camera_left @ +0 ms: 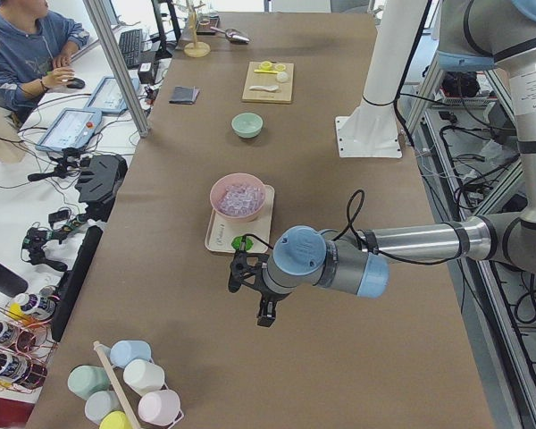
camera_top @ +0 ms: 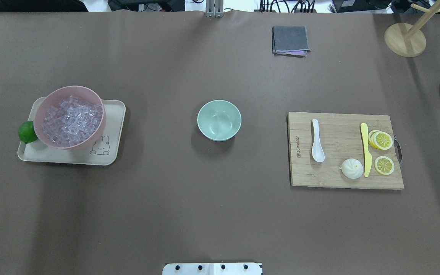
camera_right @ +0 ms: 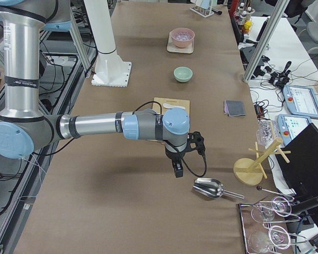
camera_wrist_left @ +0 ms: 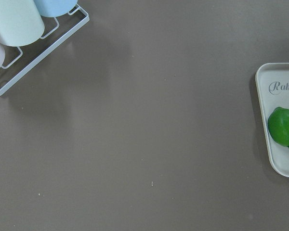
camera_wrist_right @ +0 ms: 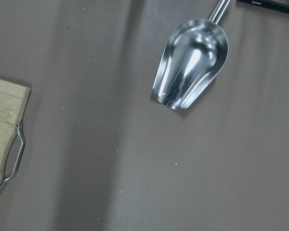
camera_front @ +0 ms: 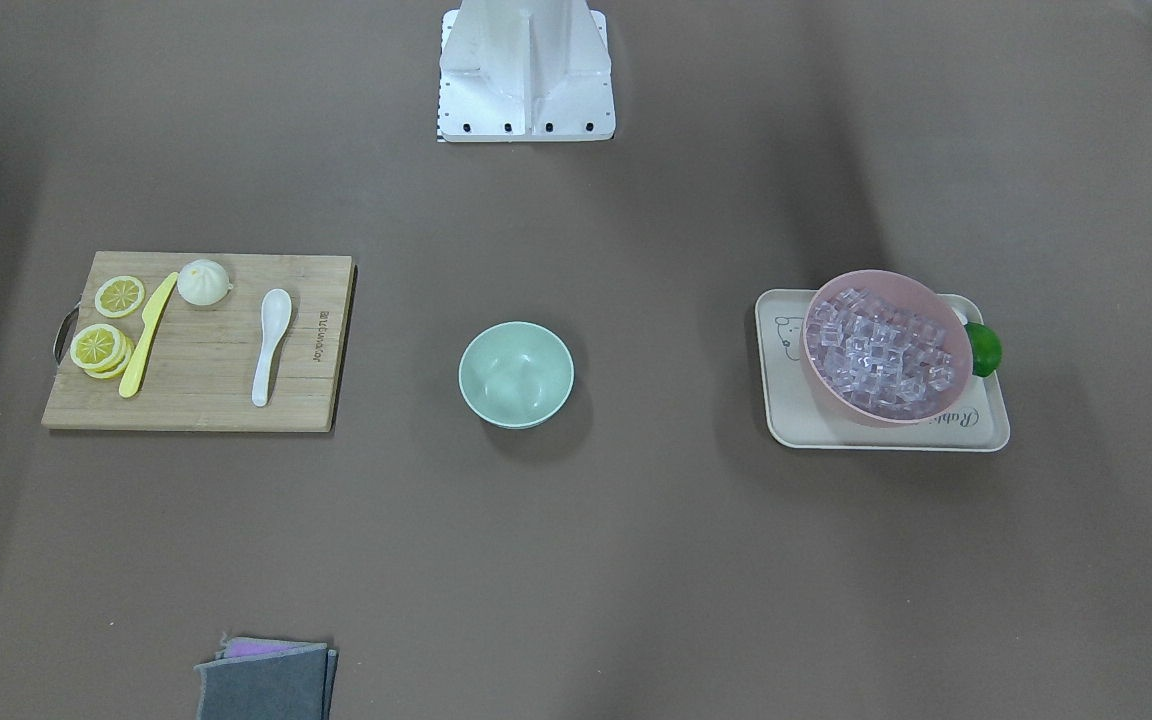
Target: Put spoon and ice into bowl
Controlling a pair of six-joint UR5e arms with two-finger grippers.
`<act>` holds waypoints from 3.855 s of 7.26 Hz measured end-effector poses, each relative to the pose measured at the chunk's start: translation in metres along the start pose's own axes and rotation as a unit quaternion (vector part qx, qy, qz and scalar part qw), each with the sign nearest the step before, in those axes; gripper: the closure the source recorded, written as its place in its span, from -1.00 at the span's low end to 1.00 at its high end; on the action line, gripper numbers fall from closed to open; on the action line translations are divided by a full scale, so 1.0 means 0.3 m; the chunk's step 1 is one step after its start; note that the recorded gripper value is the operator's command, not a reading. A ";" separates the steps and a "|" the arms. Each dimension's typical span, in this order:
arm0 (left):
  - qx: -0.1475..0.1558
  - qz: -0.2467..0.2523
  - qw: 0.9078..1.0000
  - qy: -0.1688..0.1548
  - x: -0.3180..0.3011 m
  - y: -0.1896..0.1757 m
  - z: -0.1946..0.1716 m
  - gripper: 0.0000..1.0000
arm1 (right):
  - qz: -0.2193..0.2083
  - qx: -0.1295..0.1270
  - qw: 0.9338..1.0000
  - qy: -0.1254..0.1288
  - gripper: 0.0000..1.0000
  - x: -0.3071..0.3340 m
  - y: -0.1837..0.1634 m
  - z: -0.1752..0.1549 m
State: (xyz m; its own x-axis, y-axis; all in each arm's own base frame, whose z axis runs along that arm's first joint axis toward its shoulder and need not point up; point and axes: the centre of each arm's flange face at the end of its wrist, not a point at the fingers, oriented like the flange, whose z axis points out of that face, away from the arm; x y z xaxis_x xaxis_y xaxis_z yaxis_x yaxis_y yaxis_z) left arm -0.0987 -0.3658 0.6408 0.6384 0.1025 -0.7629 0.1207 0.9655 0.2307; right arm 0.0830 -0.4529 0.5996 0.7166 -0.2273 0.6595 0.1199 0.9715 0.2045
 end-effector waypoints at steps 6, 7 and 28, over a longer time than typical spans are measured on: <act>-0.044 -0.009 0.999 -0.021 0.063 -0.138 0.050 -0.97 | -0.026 0.032 0.999 -0.006 -1.00 0.103 0.001 0.117; -0.055 -0.027 0.998 -0.026 0.067 -0.162 0.050 -0.97 | -0.027 0.034 0.999 -0.007 -1.00 0.100 -0.001 0.115; -0.036 -0.095 0.995 0.015 0.383 -0.235 -0.023 -0.96 | 0.016 0.036 0.997 -0.065 -1.00 -0.061 -0.074 0.122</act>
State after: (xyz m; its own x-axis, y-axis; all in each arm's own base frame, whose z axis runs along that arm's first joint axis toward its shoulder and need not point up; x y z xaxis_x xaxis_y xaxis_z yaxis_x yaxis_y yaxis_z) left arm -0.0391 -0.4203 0.5326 0.5868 -0.0783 -0.8060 0.1817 0.9827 0.0369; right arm 0.0421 -0.4727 0.6094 0.6237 -0.2083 0.7534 0.0452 0.9718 0.2313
